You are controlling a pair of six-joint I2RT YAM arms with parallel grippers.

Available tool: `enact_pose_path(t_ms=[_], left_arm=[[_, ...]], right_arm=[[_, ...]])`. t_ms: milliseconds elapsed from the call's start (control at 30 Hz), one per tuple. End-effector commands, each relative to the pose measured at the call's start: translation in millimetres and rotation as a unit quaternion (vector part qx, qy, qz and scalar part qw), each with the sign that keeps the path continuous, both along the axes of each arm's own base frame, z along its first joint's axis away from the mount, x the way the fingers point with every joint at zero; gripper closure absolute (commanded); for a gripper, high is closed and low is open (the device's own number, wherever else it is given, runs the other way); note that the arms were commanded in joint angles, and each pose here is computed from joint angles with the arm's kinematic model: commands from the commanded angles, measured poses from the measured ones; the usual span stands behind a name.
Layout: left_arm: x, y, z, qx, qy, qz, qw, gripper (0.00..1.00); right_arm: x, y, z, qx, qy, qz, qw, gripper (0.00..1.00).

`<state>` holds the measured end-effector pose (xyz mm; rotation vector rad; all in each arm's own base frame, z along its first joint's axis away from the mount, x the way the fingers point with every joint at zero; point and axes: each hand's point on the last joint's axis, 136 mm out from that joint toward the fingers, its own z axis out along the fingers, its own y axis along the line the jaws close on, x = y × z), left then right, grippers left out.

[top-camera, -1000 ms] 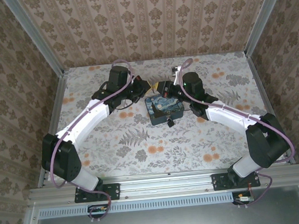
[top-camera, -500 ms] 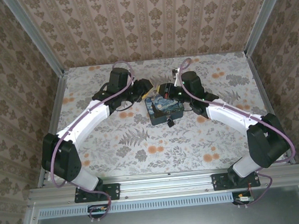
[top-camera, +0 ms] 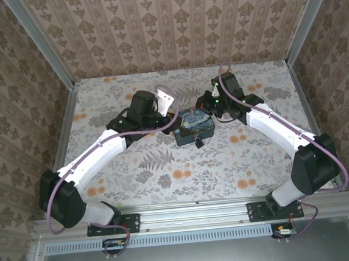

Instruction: Unlock a padlock with a key

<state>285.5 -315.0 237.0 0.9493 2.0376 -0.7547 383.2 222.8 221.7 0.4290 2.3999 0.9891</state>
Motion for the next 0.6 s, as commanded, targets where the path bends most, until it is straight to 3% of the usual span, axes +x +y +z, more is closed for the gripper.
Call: enact_pose_path(t_ms=[0,233,567], left_arm=[[-6,-13,-2,0.053,-0.125,-0.083,0.987,0.65],[3,-31,-14,0.056,-0.163,-0.077,0.982,0.60],[4,-45,-36,0.049,-0.152,-0.102,0.982,0.59]], right_arm=[[-23,-12,-14,-0.019,0.083,-0.025,0.996,1.00],[-34,-13,-17,0.005,0.118,-0.045,0.992,1.00],[-37,-2,-27,0.047,0.164,-0.046,0.984,1.00]])
